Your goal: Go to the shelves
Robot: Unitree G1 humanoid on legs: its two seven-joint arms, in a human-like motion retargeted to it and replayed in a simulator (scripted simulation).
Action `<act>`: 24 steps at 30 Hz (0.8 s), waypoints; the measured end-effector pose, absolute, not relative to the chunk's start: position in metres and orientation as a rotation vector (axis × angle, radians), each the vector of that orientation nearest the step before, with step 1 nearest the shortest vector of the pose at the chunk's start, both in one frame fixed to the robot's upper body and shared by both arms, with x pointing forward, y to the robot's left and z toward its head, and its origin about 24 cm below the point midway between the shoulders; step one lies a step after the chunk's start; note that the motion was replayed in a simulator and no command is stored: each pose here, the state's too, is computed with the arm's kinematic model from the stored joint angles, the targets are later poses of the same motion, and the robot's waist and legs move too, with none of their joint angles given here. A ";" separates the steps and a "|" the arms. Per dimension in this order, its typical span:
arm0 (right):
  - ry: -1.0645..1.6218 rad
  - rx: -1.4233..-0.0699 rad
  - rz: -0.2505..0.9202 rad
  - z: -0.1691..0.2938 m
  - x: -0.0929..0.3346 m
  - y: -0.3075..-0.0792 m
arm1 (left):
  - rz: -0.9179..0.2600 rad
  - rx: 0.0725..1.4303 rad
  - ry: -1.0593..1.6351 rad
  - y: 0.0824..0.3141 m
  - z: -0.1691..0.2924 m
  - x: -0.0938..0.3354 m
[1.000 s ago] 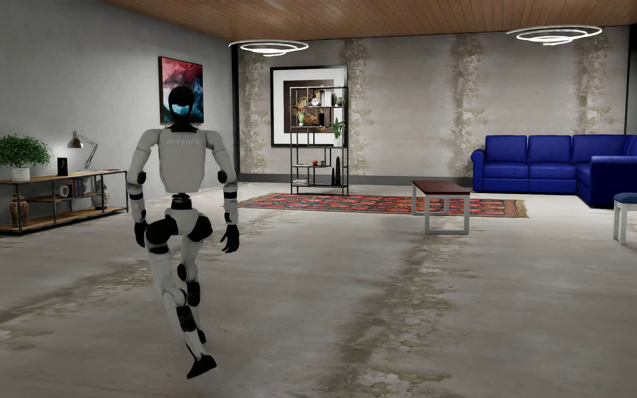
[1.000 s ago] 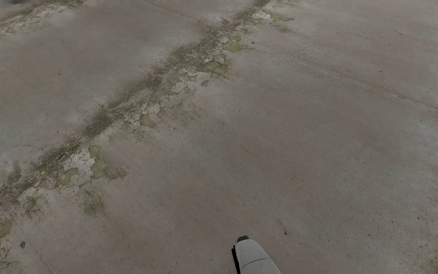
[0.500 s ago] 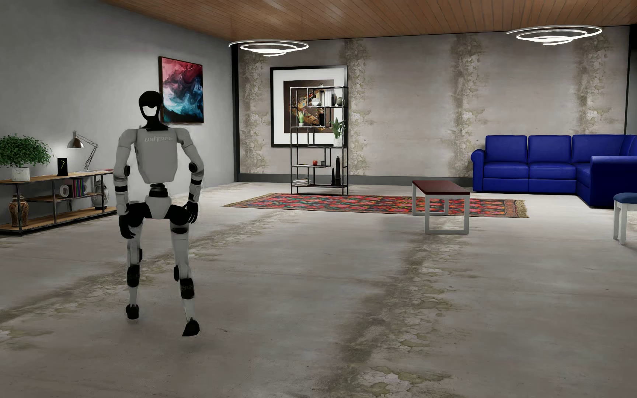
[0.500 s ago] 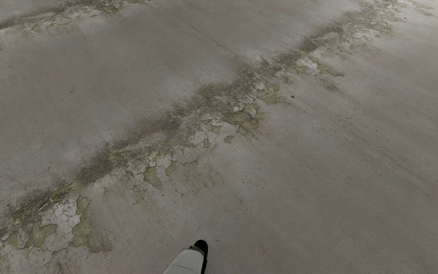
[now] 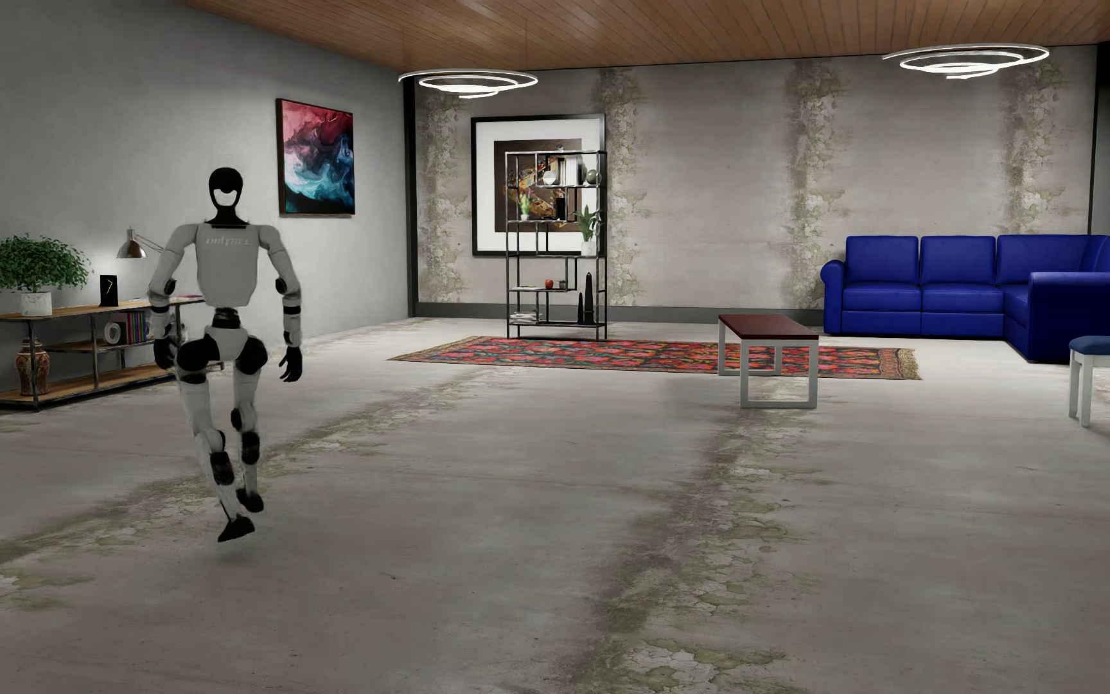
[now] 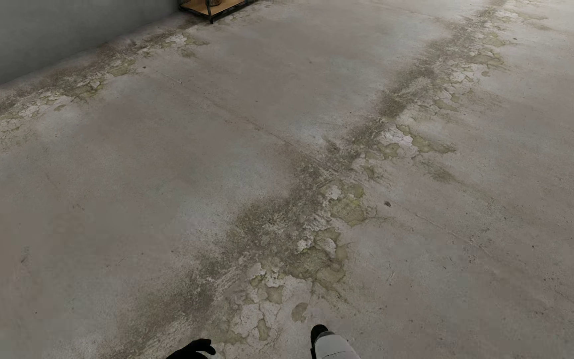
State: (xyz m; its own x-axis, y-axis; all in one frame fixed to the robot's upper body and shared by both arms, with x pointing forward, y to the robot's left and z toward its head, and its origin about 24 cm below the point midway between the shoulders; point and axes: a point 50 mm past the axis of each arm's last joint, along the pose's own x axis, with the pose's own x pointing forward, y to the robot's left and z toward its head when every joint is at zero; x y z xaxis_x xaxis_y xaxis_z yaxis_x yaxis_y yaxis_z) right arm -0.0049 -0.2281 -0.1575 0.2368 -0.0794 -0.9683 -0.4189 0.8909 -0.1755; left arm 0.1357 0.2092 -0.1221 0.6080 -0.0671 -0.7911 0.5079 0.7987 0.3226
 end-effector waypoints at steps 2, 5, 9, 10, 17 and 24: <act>1.382 -0.444 0.253 -0.160 -0.021 -0.227 | -0.325 0.527 0.896 0.210 -0.127 0.123; 1.405 -0.433 0.224 -0.161 -0.023 -0.229 | -0.313 0.492 1.074 0.211 -0.148 0.077; 1.233 -0.425 0.233 -0.155 0.020 -0.221 | -0.346 0.459 1.226 0.201 -0.162 0.031; 1.164 -0.425 0.229 -0.151 0.039 -0.220 | -0.414 0.492 1.243 0.198 -0.162 0.020; 0.991 -0.424 0.132 -0.133 0.095 -0.234 | -0.457 0.499 1.353 0.202 -0.162 -0.024; 1.296 -0.453 0.237 -0.155 0.001 -0.232 | -0.349 0.533 1.179 0.222 -0.153 0.042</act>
State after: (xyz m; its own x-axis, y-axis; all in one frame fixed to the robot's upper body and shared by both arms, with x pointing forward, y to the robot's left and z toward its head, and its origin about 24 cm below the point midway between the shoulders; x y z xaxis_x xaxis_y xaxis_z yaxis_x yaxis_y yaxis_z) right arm 0.0009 -0.2315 -0.1547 0.2640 -0.0820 -0.9610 -0.4165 0.8890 -0.1903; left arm 0.0423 0.2217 -0.1532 0.3505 0.0165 -0.9364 0.5231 0.8259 0.2104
